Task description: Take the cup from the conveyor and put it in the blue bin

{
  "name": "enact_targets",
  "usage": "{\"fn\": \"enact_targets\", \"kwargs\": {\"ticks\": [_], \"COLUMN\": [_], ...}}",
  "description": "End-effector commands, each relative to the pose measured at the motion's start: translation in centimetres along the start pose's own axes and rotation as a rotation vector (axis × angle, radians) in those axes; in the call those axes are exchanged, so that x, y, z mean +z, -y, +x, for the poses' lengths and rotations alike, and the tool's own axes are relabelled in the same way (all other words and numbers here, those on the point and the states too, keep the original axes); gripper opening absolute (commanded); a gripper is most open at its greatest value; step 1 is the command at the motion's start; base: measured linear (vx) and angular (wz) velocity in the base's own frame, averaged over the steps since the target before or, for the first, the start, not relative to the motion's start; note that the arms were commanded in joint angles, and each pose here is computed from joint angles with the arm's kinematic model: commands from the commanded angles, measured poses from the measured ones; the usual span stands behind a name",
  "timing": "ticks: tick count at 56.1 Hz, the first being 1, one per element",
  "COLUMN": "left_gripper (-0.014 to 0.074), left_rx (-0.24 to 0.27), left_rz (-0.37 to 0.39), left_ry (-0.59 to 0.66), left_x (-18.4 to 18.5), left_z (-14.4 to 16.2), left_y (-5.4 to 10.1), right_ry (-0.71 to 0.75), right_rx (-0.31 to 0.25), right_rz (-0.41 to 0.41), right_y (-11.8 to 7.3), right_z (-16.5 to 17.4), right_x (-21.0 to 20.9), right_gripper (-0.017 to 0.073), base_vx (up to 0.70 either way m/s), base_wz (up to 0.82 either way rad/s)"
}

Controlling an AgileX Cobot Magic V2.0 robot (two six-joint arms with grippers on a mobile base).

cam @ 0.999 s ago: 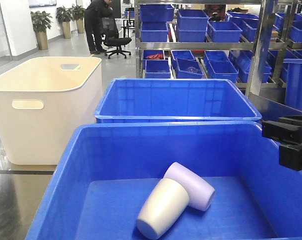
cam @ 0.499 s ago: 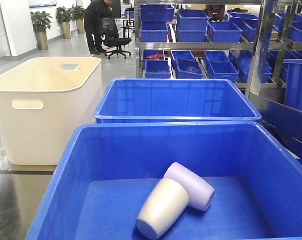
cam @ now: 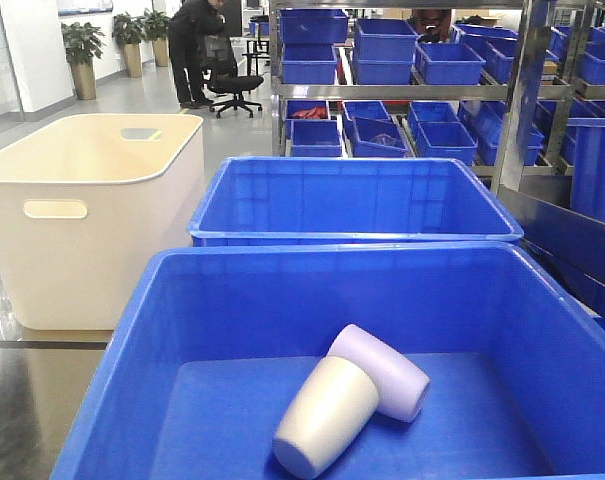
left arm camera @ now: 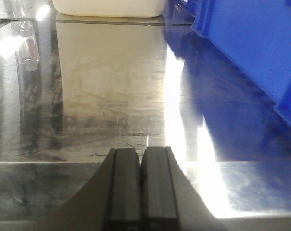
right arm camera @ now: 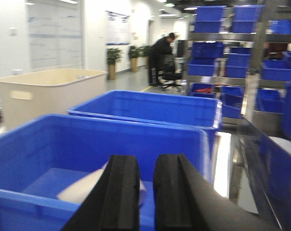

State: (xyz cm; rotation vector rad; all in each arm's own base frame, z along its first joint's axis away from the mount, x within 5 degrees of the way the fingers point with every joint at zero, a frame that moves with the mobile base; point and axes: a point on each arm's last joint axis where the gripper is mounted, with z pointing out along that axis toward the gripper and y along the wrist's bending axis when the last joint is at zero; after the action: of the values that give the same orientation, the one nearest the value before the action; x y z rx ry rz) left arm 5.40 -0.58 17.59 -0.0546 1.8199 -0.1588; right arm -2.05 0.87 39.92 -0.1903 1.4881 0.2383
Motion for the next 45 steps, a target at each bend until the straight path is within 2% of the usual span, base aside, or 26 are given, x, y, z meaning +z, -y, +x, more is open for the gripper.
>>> {"fn": "enact_targets", "kwargs": {"ticks": [1, 11, 18, 27, 33, 45], "left_gripper": [-0.0003, -0.0003, -0.0003, -0.0003, -0.0003, -0.0003], "left_rx": [-0.011, -0.011, -0.011, -0.010, -0.010, -0.010], "left_rz": [-0.001, -0.001, -0.001, -0.001, -0.001, -0.001], "left_ry": [0.085, 0.085, 0.085, 0.086, 0.086, 0.086], "left_x": [0.0, 0.0, 0.0, 0.0, 0.0, 0.0], "left_z": [-0.4, -0.4, -0.4, -0.4, -0.4, -0.4], "left_y": [0.0, 0.0, 0.0, 0.0, 0.0, 0.0], "right_ry": [0.119, 0.027, -0.033, -0.124, -0.163, -0.093], "right_rx": [-0.010, -0.030, -0.021, -0.010, 0.016, 0.088], "right_rz": [0.093, 0.236, 0.294, 0.308, 0.331, 0.369], "right_y": [0.5, 1.1, 1.5, 2.1, 2.7, 3.7], "right_z": [1.2, 6.9, 9.7, 12.7, 14.8, 19.4], "right_x": [0.6, 1.8, 2.4, 3.4, 4.0, 5.2], "right_gripper": [0.0139, 0.0045, -0.0015, -0.0013, -0.0012, -0.0009], "base_vx": [0.00, 0.00, 0.00, 0.00, 0.00, 0.00], "base_wz": [0.00, 0.00, 0.00, 0.00, 0.00, 0.00]}}
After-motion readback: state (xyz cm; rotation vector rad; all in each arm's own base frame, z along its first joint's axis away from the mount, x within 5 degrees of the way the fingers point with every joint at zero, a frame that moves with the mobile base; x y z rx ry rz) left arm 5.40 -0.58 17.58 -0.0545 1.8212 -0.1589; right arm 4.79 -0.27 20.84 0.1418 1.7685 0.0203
